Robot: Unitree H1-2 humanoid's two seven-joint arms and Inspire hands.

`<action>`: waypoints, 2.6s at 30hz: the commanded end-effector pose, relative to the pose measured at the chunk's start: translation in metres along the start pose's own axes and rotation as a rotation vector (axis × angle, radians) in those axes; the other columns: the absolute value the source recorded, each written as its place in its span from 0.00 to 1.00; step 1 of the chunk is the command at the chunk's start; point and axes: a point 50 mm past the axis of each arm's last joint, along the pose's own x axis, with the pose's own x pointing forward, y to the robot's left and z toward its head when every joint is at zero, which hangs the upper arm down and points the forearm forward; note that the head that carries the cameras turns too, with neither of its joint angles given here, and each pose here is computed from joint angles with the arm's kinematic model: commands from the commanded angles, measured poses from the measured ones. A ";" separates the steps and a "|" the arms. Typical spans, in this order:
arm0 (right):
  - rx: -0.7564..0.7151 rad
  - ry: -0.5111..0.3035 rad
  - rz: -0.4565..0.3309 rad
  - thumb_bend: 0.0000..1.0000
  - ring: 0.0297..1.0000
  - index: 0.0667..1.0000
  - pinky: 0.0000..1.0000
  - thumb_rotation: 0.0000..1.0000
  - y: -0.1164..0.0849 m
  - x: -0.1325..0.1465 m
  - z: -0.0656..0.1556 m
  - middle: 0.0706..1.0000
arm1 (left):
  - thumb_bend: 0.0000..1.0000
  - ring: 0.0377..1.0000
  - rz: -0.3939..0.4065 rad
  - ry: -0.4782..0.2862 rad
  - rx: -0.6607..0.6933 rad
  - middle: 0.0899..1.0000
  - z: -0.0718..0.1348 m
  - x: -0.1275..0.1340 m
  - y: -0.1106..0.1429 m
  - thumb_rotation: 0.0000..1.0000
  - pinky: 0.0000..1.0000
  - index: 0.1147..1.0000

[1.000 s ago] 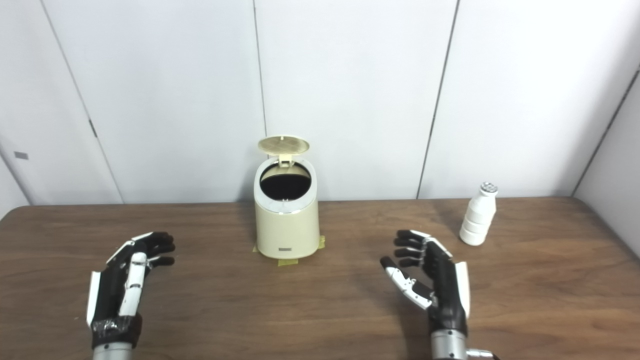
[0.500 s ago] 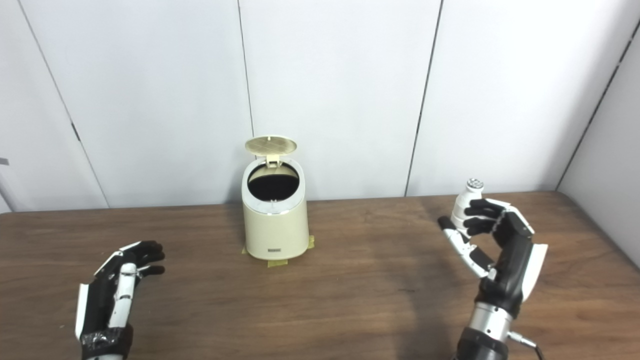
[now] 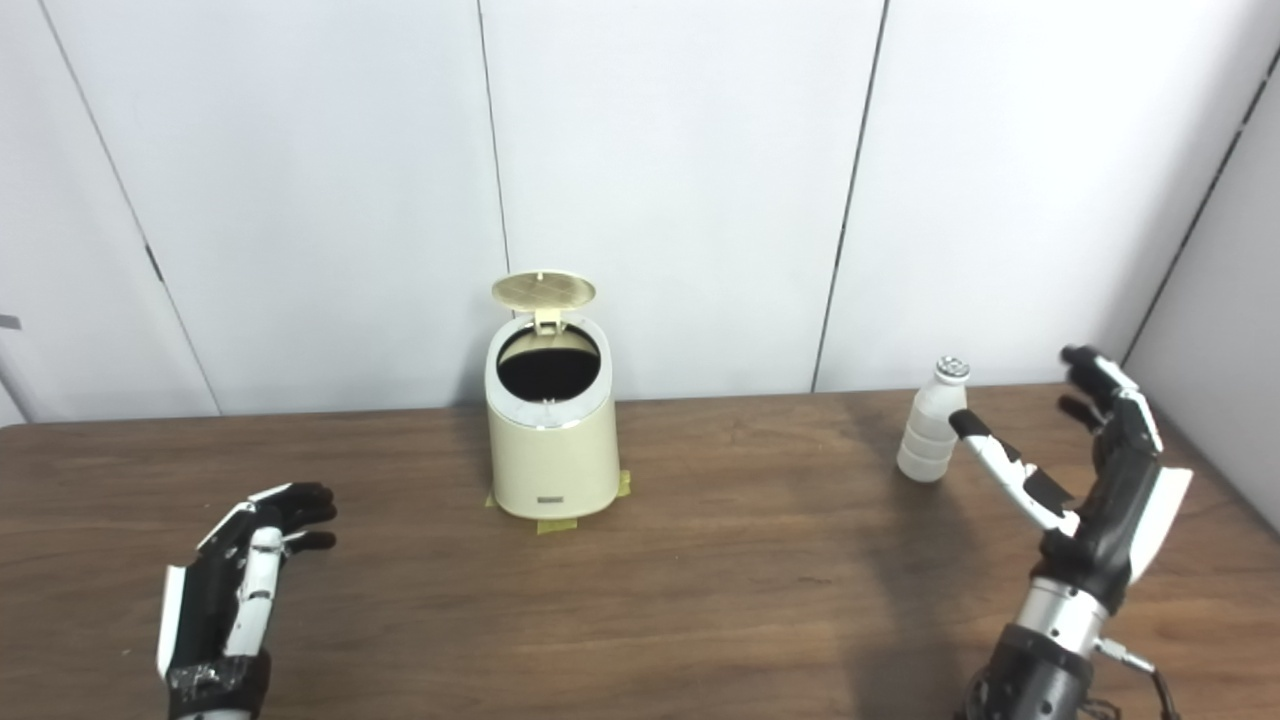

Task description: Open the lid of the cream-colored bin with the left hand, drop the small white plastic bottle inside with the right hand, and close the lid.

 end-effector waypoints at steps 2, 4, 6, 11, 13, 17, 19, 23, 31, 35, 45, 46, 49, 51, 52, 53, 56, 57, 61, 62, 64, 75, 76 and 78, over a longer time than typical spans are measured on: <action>-0.006 -0.027 0.005 0.77 0.96 0.97 0.90 0.28 0.009 0.026 0.016 0.97 | 0.15 0.67 -0.001 -0.075 0.000 0.64 0.014 0.010 -0.004 0.64 0.61 0.60; -0.028 0.003 0.018 0.78 0.95 0.99 0.89 0.29 0.009 0.031 0.013 0.97 | 0.15 0.67 0.002 -0.076 0.004 0.64 0.014 0.010 -0.004 0.64 0.61 0.60; -0.033 0.030 0.051 0.78 0.97 1.00 0.93 0.28 0.012 0.037 0.007 0.98 | 0.14 0.66 0.004 -0.076 0.001 0.64 0.014 0.011 -0.004 0.65 0.61 0.60; -0.075 0.122 0.157 0.84 0.95 1.00 0.85 0.32 0.020 0.054 -0.008 1.00 | 0.15 0.66 -0.006 -0.075 0.008 0.64 0.014 0.012 -0.003 0.68 0.61 0.59; -0.071 0.155 0.202 0.87 0.97 1.00 0.86 0.34 0.023 0.060 -0.012 1.00 | 0.14 0.66 -0.009 -0.073 0.012 0.64 0.013 0.012 -0.003 0.68 0.61 0.59; -0.099 0.212 0.268 0.94 0.96 1.00 0.84 0.39 0.029 0.071 -0.021 1.00 | 0.15 0.66 -0.014 -0.074 0.014 0.64 0.013 0.012 -0.004 0.67 0.61 0.59; -0.097 0.231 0.285 0.95 0.96 1.00 0.85 0.39 0.032 0.075 -0.026 1.00 | 0.15 0.66 -0.014 -0.074 0.011 0.64 0.013 0.013 -0.003 0.67 0.61 0.59; -0.156 0.255 0.308 0.95 0.91 0.98 0.81 0.42 0.037 0.082 -0.038 0.95 | 0.14 0.66 -0.008 -0.069 0.011 0.63 0.013 0.012 -0.003 0.64 0.61 0.59; -0.172 0.312 0.304 0.99 0.87 0.90 0.78 0.41 0.049 0.090 -0.051 0.89 | 0.14 0.66 -0.011 -0.057 0.019 0.63 0.011 0.011 -0.002 0.66 0.60 0.58; -0.164 0.338 0.326 0.94 0.90 0.92 0.83 0.37 0.052 0.091 -0.056 0.92 | 0.14 0.65 -0.007 -0.054 -0.003 0.62 0.011 0.012 -0.002 0.63 0.60 0.58; -0.207 0.382 0.327 0.83 0.79 0.91 0.68 0.24 0.057 0.093 -0.075 0.84 | 0.17 0.64 0.018 -0.039 -0.038 0.62 0.014 0.011 0.002 0.66 0.59 0.57; -0.202 0.383 0.329 0.82 0.79 0.91 0.68 0.24 0.058 0.093 -0.076 0.84 | 0.17 0.64 0.015 -0.045 -0.038 0.61 0.014 0.011 0.002 0.66 0.59 0.57; -0.215 0.385 0.344 0.84 0.78 0.91 0.66 0.27 0.060 0.095 -0.077 0.84 | 0.16 0.64 0.008 -0.058 -0.036 0.61 0.015 0.011 0.002 0.64 0.60 0.57; -0.229 0.389 0.355 0.86 0.79 0.91 0.67 0.31 0.061 0.097 -0.080 0.84 | 0.16 0.64 0.005 -0.060 -0.031 0.61 0.016 0.011 0.002 0.63 0.59 0.56; -0.235 0.388 0.356 0.87 0.78 0.91 0.67 0.32 0.062 0.098 -0.081 0.84 | 0.17 0.64 0.005 -0.061 -0.034 0.61 0.016 0.011 0.002 0.63 0.60 0.56; -0.238 0.386 0.357 0.88 0.77 0.91 0.66 0.33 0.062 0.098 -0.082 0.83 | 0.17 0.64 0.004 -0.061 -0.036 0.61 0.016 0.011 0.003 0.63 0.60 0.56; -0.253 0.392 0.354 0.89 0.75 0.89 0.64 0.33 0.064 0.098 -0.083 0.80 | 0.18 0.63 0.006 -0.063 -0.041 0.61 0.016 0.011 0.003 0.63 0.61 0.56; -0.256 0.395 0.352 0.89 0.75 0.88 0.65 0.33 0.065 0.097 -0.084 0.80 | 0.18 0.63 0.006 -0.065 -0.044 0.61 0.016 0.011 0.003 0.63 0.60 0.56; -0.279 0.416 0.357 0.89 0.72 0.85 0.62 0.31 0.067 0.096 -0.088 0.77 | 0.18 0.63 0.012 -0.066 -0.044 0.60 0.018 0.010 0.002 0.62 0.60 0.55; -0.288 0.418 0.364 0.89 0.73 0.85 0.62 0.30 0.068 0.095 -0.089 0.78 | 0.18 0.63 0.012 -0.067 -0.042 0.60 0.018 0.010 0.002 0.62 0.59 0.55; -0.315 0.415 0.373 0.88 0.74 0.84 0.65 0.29 0.068 0.093 -0.091 0.79 | 0.17 0.63 0.012 -0.068 -0.038 0.60 0.019 0.009 0.002 0.62 0.59 0.55; -0.313 0.400 0.382 0.87 0.75 0.86 0.68 0.24 0.071 0.089 -0.091 0.80 | 0.16 0.63 0.009 -0.077 -0.037 0.60 0.023 0.007 -0.001 0.61 0.59 0.56; -0.308 0.403 0.381 0.87 0.76 0.86 0.69 0.23 0.071 0.088 -0.091 0.80 | 0.16 0.63 0.010 -0.077 -0.037 0.61 0.024 0.007 -0.001 0.61 0.60 0.56; -0.291 0.412 0.382 0.86 0.77 0.86 0.70 0.21 0.072 0.087 -0.093 0.80 | 0.17 0.63 0.011 -0.079 -0.037 0.61 0.025 0.007 -0.001 0.61 0.60 0.56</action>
